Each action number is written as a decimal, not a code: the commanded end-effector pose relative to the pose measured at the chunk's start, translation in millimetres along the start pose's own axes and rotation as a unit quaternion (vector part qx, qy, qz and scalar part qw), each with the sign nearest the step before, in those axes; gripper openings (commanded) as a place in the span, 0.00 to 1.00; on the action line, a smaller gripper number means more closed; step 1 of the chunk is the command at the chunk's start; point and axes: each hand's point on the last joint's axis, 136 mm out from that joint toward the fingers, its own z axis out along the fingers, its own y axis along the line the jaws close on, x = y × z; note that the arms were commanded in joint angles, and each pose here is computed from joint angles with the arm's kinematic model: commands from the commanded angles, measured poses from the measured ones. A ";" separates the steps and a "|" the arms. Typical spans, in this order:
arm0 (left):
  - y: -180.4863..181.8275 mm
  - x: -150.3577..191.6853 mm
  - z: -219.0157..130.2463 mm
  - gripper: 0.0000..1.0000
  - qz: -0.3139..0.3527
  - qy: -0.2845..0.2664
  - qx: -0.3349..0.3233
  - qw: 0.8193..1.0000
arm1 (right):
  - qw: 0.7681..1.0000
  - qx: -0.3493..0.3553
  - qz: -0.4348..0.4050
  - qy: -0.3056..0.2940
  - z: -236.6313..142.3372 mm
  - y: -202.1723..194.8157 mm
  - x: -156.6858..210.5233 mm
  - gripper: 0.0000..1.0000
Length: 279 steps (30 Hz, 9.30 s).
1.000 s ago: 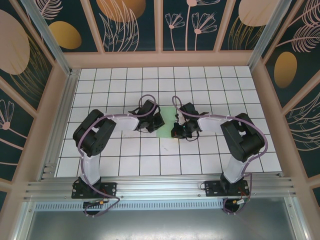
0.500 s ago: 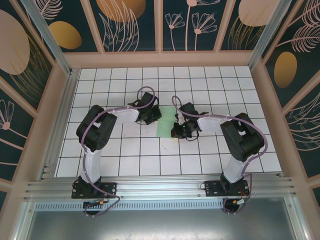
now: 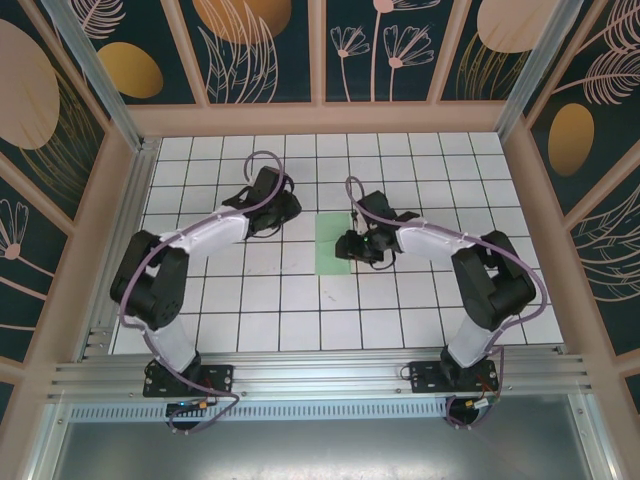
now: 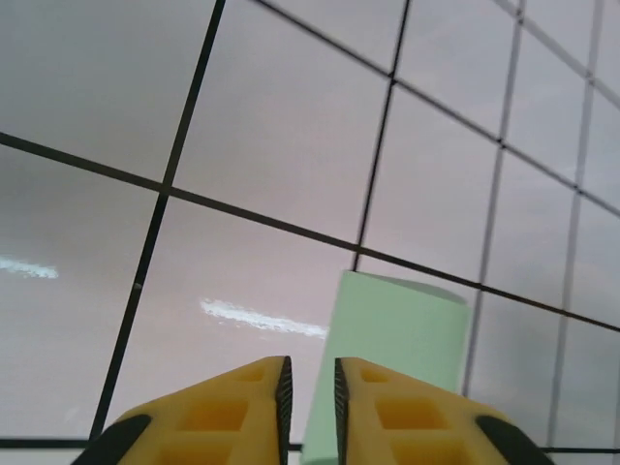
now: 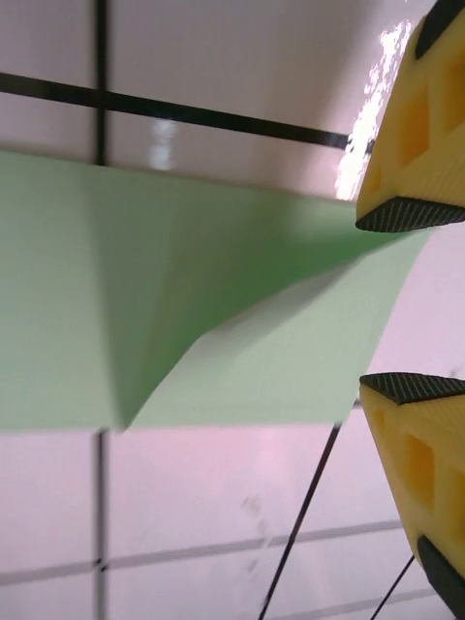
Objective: Fold a paper plane with a square sheet of paper (pick it up from the middle)
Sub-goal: Fold the triangle a second time at the center of the table, then turn over the paper at the center of the table, then move the paper to the center of the table, then third fold the triangle at the center of the table.
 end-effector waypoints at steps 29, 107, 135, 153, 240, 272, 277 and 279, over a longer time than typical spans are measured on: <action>-17.8 118.4 -9.4 0.56 -0.032 0.144 0.197 0.969 | 0.979 -0.191 -0.067 0.019 17.1 0.1 -31.3 0.14; 55.4 6.1 -84.7 0.00 0.282 -0.047 -0.318 0.904 | 0.963 -0.044 0.081 -0.255 -133.2 -64.5 -61.9 0.98; -32.9 136.0 22.8 0.34 0.362 0.077 -0.204 0.906 | 0.957 -0.006 0.129 -0.260 -142.9 -80.3 -63.0 0.94; -84.2 67.9 -81.9 0.85 0.149 0.024 0.112 0.982 | 0.972 -0.121 0.140 -0.148 -89.7 -32.4 -8.3 0.94; 4.6 121.9 13.0 0.42 0.008 0.144 0.197 0.970 | 0.987 -0.074 0.121 0.081 5.5 38.5 65.1 0.20; -5.9 97.2 17.1 0.40 0.026 0.121 0.182 0.975 | 0.984 -0.010 0.152 0.093 0.1 14.3 75.2 0.02; 0.7 91.6 31.0 0.39 0.042 0.119 0.155 0.980 | 0.984 0.002 0.141 0.106 -5.0 12.0 80.3 0.01; 2.6 91.7 35.6 0.38 0.048 0.123 0.146 0.980 | 0.984 0.001 0.140 0.110 -5.2 13.1 80.7 0.01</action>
